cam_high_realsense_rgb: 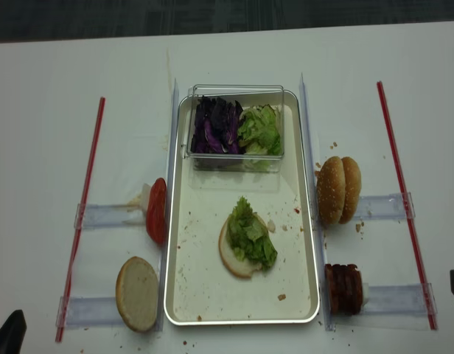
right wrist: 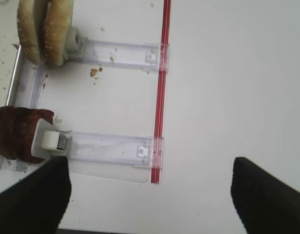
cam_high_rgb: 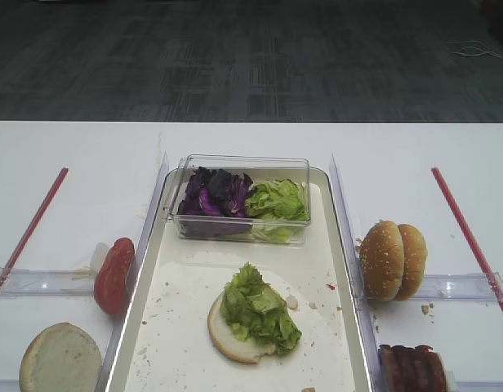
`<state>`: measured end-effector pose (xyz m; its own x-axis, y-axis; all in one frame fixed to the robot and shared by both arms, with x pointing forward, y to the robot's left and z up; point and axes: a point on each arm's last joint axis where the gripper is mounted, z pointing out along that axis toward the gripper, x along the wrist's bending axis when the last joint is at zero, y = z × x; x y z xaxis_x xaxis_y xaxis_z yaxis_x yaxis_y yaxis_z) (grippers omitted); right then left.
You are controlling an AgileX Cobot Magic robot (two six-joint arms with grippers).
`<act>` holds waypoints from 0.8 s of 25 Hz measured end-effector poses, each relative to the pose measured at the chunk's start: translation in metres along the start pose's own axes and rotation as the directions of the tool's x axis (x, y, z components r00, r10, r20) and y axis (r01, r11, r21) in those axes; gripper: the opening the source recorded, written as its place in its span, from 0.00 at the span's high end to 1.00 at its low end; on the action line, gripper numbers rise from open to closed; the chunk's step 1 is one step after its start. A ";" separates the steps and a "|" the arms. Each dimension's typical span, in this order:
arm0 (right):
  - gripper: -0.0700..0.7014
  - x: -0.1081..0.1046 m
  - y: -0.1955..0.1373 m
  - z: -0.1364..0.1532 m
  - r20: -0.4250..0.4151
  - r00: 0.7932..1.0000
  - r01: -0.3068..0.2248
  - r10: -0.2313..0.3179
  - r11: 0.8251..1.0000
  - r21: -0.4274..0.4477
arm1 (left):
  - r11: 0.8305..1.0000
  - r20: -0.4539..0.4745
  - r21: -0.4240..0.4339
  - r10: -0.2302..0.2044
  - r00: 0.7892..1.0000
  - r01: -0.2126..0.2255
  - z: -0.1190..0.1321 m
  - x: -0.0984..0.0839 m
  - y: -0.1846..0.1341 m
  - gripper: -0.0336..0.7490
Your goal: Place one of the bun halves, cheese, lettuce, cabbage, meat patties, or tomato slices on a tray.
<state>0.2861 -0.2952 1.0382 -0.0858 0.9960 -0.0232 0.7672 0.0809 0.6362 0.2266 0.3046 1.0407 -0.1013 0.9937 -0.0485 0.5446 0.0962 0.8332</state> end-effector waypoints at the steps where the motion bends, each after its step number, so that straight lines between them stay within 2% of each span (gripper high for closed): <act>1: 0.02 0.000 -0.002 -0.004 0.002 1.000 0.000 0.001 1.000 -0.031 | 1.000 0.000 0.000 0.000 1.000 0.000 0.000 0.000 0.000 0.19; 6: 0.02 0.002 -0.016 -0.020 0.016 1.000 0.001 0.001 0.986 -0.165 | 1.000 0.000 0.000 0.000 1.000 0.000 0.000 0.000 0.000 0.19; 12: 0.02 0.003 -0.036 -0.038 0.039 0.999 0.007 0.006 0.944 -0.330 | 1.000 0.000 0.000 0.000 1.000 0.000 0.000 0.000 0.000 0.19; 14: 0.02 0.003 -0.039 -0.040 0.041 0.999 0.003 0.012 0.939 -0.344 | 1.000 0.000 0.000 0.000 1.000 0.000 0.000 0.000 0.000 0.19; 20: 0.02 0.003 -0.039 -0.040 0.042 0.999 -0.004 0.020 0.938 -0.345 | 1.000 0.000 0.000 0.000 1.000 0.000 0.000 0.000 0.000 0.19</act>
<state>0.2308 -0.2971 1.0442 -0.0435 0.9981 -0.0433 0.5007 0.0593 0.8636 0.2266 0.3046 1.0407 -0.1013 0.9937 -0.0485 0.5446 0.0962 0.8332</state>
